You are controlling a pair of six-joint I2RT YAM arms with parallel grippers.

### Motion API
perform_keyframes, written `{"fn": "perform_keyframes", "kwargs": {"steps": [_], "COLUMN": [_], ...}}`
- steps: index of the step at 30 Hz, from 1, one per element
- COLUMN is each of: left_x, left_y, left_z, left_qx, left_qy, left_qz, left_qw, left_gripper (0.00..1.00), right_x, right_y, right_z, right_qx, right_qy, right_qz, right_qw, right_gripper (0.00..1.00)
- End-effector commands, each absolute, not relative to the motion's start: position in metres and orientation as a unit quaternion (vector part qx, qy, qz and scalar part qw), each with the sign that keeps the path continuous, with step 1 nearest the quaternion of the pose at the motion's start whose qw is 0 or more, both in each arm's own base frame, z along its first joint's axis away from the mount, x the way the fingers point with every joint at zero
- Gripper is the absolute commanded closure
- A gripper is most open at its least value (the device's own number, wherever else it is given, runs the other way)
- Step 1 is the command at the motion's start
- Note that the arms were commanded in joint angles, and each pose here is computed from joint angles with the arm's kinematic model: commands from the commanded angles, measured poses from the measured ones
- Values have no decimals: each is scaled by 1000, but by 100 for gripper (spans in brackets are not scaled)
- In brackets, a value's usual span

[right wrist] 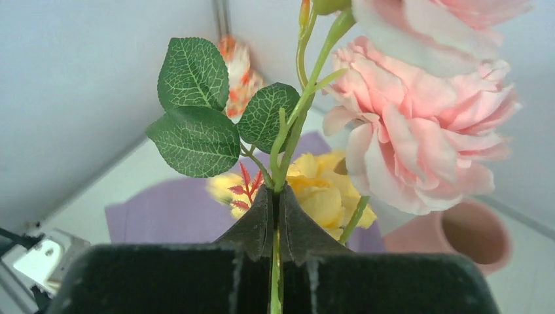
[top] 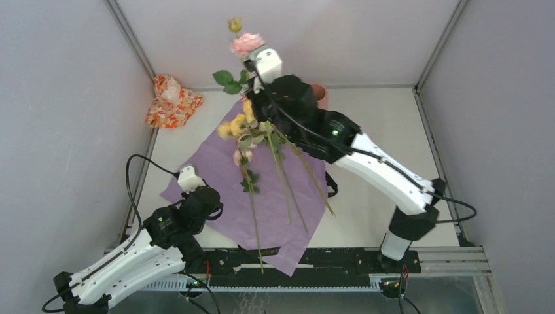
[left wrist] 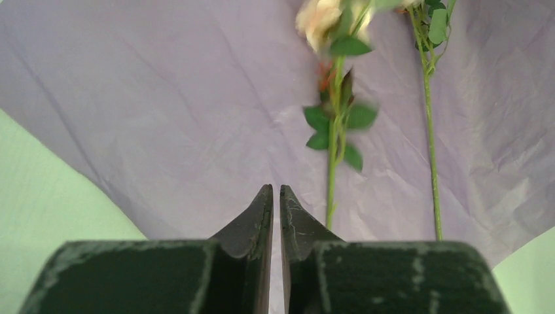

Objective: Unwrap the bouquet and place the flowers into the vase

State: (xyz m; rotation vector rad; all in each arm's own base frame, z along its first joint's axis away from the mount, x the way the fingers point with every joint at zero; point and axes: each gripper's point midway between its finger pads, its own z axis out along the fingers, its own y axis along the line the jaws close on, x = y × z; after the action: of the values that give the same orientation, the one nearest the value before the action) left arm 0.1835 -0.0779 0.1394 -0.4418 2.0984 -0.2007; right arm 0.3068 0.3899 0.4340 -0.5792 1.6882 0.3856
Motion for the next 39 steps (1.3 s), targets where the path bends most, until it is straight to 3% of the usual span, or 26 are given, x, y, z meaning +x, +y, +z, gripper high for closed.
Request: {"fn": "perform_keyframes", "kwargs": {"steps": [1, 8, 20, 21, 23, 27, 29, 39], "left_x": [184, 184, 184, 184, 184, 184, 183, 184], "left_y": [-75, -76, -80, -80, -80, -79, -79, -79], "left_z": [138, 138, 129, 128, 126, 123, 121, 119], "left_qx": [-185, -189, -188, -188, -188, -185, -185, -184], "left_qy": [855, 853, 857, 857, 857, 860, 860, 860], "left_qz": [-79, -85, -88, -88, -87, -82, -80, -79], "left_qw": [478, 478, 471, 471, 471, 469, 468, 469], "left_gripper": [88, 88, 88, 88, 88, 87, 87, 86], "right_x": [312, 294, 300, 303, 310, 327, 331, 309], "right_y": [360, 354, 425, 429, 434, 435, 433, 424], "right_z": [483, 485, 329, 313, 282, 221, 200, 143], "right_qx": [-216, -222, -258, -257, -257, -255, -253, -263], "right_qy": [675, 672, 774, 785, 805, 840, 851, 877], "right_qz": [133, 195, 265, 259, 241, 202, 192, 167], "right_qw": [693, 679, 514, 501, 477, 435, 417, 365], "right_gripper": [100, 100, 100, 98, 79, 62, 58, 57]}}
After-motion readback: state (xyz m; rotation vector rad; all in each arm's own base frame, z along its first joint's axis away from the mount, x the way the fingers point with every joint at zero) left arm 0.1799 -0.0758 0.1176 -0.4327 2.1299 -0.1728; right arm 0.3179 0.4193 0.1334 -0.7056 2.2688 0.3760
